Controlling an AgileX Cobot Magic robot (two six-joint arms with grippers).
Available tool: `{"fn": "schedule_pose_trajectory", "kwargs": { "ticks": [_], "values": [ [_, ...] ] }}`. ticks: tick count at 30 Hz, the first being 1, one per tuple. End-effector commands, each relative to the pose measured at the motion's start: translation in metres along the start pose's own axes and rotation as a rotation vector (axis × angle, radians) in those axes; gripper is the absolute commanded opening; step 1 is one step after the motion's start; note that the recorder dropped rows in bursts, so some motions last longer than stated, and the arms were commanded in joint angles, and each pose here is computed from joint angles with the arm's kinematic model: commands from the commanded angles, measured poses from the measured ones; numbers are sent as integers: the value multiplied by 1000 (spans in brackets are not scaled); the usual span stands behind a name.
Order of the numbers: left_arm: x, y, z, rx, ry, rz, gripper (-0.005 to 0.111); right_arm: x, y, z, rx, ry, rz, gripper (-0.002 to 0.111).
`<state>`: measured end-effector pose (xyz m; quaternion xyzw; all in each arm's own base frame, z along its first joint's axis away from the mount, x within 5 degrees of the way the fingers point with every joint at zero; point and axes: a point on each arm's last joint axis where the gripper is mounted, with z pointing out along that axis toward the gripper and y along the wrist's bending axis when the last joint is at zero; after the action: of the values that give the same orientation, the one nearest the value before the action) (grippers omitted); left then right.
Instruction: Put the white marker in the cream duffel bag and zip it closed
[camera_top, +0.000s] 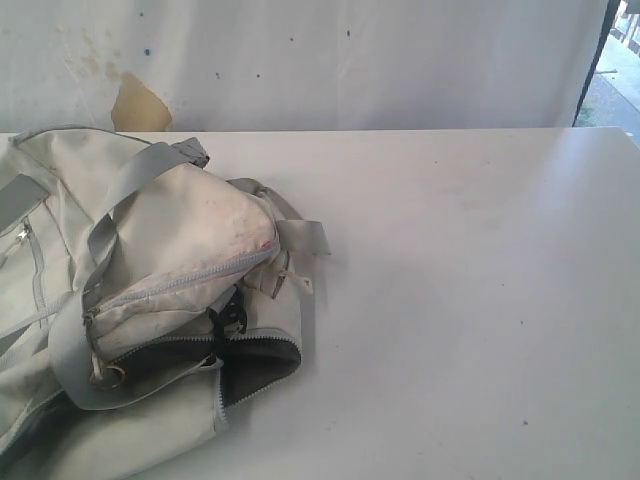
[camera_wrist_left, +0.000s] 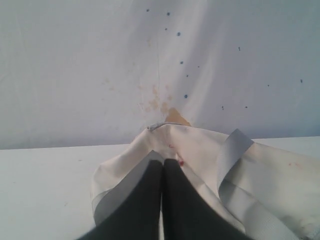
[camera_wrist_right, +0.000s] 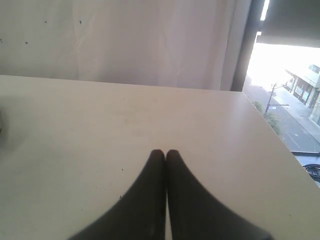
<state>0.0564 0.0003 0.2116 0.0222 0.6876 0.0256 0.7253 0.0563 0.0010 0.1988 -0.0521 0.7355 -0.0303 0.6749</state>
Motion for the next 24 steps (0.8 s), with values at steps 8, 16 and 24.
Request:
{"fn": "schedule_pose_trajectory", "kwargs": {
  "ticks": [8, 16, 24],
  "values": [
    [4, 0, 0, 3, 24, -25, 0, 2, 0, 0, -1, 5, -5, 0],
    [6, 0, 0, 4, 47, -56, 0, 2, 0, 0, -1, 5, -5, 0],
    [6, -1, 0, 4, 47, -55, 0, 2, 0, 0, -1, 5, -5, 0]
  ]
}}
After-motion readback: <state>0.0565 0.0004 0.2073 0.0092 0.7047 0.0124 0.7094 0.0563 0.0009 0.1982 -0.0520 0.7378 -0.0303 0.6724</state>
